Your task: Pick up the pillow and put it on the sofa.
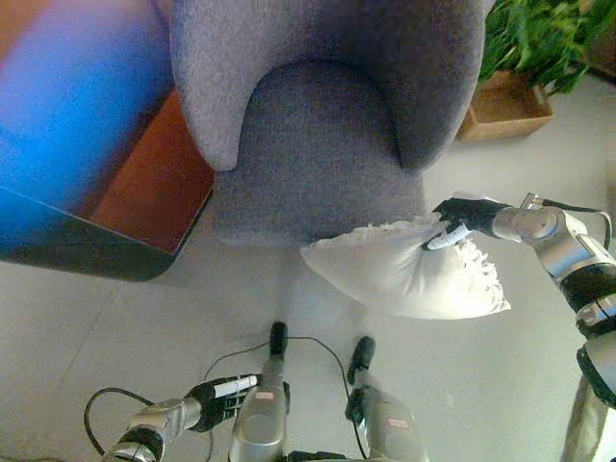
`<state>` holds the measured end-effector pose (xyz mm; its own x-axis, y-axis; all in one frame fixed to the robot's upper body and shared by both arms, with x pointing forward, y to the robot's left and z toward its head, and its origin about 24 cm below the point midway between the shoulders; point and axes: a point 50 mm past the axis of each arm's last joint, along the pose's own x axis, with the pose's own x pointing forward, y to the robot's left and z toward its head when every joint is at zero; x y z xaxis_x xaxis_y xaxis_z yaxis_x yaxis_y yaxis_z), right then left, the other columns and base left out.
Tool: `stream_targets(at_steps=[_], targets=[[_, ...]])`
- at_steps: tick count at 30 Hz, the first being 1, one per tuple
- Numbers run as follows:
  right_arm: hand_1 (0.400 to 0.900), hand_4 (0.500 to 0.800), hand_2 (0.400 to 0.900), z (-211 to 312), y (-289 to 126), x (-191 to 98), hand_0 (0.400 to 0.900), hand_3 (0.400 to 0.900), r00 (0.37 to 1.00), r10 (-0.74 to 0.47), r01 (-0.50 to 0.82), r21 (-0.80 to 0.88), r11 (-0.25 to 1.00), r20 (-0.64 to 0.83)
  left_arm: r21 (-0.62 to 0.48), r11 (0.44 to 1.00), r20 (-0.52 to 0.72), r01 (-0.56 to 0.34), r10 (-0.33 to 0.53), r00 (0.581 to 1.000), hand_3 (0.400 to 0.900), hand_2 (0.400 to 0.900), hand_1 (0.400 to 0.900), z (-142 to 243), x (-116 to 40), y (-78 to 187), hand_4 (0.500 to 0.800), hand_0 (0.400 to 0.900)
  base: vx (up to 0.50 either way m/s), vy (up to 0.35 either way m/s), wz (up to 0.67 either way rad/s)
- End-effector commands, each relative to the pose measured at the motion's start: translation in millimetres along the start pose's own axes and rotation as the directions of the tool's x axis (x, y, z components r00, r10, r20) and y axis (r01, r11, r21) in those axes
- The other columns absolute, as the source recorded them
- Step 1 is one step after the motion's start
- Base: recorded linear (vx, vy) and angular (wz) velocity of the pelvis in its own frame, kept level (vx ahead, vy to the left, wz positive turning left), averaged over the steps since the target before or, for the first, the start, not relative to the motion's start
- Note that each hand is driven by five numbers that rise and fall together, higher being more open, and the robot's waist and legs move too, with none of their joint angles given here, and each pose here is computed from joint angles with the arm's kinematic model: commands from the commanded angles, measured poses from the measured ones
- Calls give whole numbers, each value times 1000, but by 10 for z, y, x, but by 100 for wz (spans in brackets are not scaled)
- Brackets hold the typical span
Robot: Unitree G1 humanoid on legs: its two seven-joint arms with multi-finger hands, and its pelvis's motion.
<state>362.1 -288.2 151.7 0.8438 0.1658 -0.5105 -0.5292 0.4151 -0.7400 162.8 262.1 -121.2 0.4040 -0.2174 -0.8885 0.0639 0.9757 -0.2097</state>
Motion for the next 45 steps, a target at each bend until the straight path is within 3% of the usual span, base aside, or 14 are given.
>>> stream_targets(at_steps=[1,10,15,22,28,37,45], targets=[[400,500,400,248,-377,-310,400,400,979,-45,45,3,999,197,-43,998,-246,56,-64,967,900,900,900,-700,-69,-17,800,900,131,64,4],[400,500,400,560,-391,-307,400,400,927,185,-198,6,980,327,-138,990,-373,24,-75,925,900,900,900,-1022,-130,-45,800,900,135,69,6],[400,500,400,953,-503,-271,400,400,895,187,-198,-15,980,405,-169,986,-420,-2,-70,905,900,900,900,-1135,-153,-60,800,900,89,60,9],[400,500,400,1293,-601,-230,400,400,868,84,-143,85,986,489,-206,978,-463,-25,-75,883,900,900,900,-1215,-168,-91,800,900,51,63,8],[400,500,400,1358,-782,-266,400,400,869,-82,-44,242,969,489,-227,972,-491,-56,-65,869,900,900,900,-1261,-194,-84,800,900,66,42,8],[400,500,400,1124,-1270,-535,400,400,845,-465,343,401,850,264,-240,966,-525,-93,-48,850,900,900,900,-1288,-243,-39,800,900,87,3,13],[400,500,400,935,-1583,-863,400,400,772,-631,551,415,724,76,-217,969,-519,-121,-9,855,900,900,900,-1234,-308,95,800,900,3,-30,9]])
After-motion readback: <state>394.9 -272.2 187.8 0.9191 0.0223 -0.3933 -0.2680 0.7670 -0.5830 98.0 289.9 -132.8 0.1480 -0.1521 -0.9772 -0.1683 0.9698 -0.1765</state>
